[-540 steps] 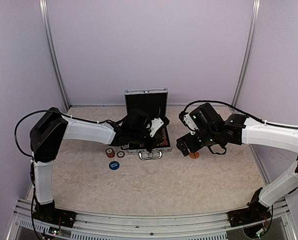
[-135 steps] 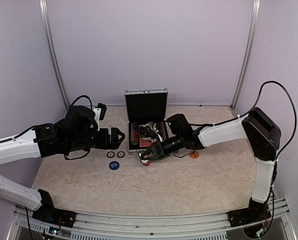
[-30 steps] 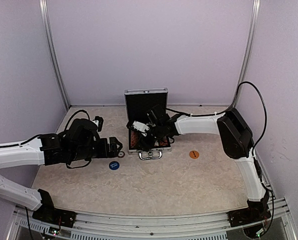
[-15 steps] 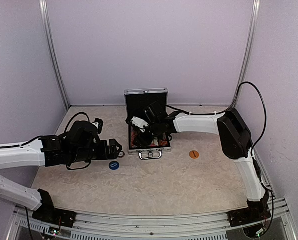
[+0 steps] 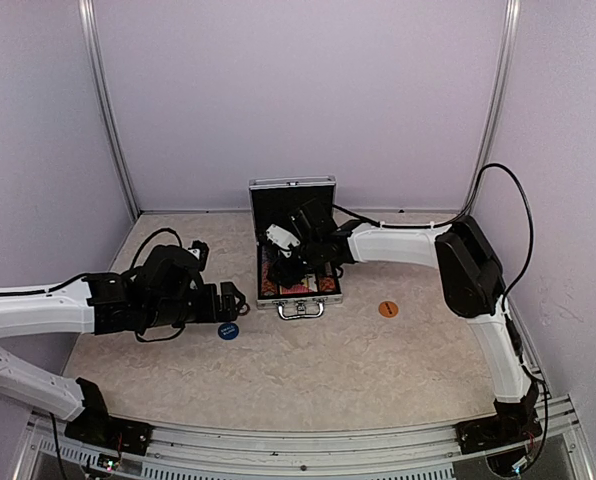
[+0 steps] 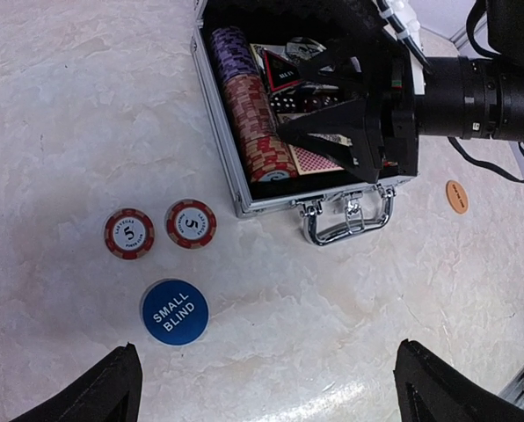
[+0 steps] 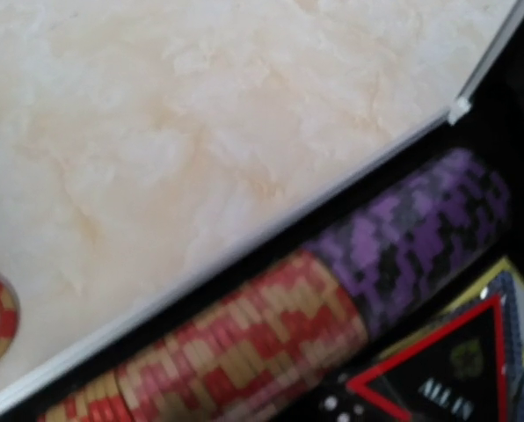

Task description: Pack up texas hold em set

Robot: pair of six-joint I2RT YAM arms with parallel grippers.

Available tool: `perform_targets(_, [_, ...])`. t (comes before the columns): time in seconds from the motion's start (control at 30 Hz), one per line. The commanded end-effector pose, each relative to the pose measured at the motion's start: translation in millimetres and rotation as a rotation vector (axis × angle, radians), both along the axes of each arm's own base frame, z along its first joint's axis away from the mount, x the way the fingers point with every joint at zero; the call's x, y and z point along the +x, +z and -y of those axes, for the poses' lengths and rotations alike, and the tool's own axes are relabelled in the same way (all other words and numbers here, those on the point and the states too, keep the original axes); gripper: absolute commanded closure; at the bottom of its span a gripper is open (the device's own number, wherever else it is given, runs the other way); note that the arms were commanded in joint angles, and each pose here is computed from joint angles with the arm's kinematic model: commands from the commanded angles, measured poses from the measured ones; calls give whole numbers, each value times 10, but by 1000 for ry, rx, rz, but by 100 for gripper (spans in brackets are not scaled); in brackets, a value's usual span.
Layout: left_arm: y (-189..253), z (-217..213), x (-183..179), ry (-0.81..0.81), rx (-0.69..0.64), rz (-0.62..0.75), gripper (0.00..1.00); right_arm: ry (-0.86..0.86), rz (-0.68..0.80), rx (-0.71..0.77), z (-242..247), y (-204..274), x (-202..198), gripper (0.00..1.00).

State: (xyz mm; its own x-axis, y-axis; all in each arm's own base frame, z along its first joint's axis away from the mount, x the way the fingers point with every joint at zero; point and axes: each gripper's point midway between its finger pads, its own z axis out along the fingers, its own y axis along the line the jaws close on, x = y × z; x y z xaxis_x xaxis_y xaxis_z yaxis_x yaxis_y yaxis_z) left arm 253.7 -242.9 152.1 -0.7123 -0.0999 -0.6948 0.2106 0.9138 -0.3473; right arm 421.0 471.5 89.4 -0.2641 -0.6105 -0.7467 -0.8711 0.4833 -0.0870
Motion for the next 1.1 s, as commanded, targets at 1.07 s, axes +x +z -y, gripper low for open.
perform_targets(1.07, [-1094, -202, 731, 121, 279, -180, 6, -211, -92, 12, 1131, 328, -836, 5])
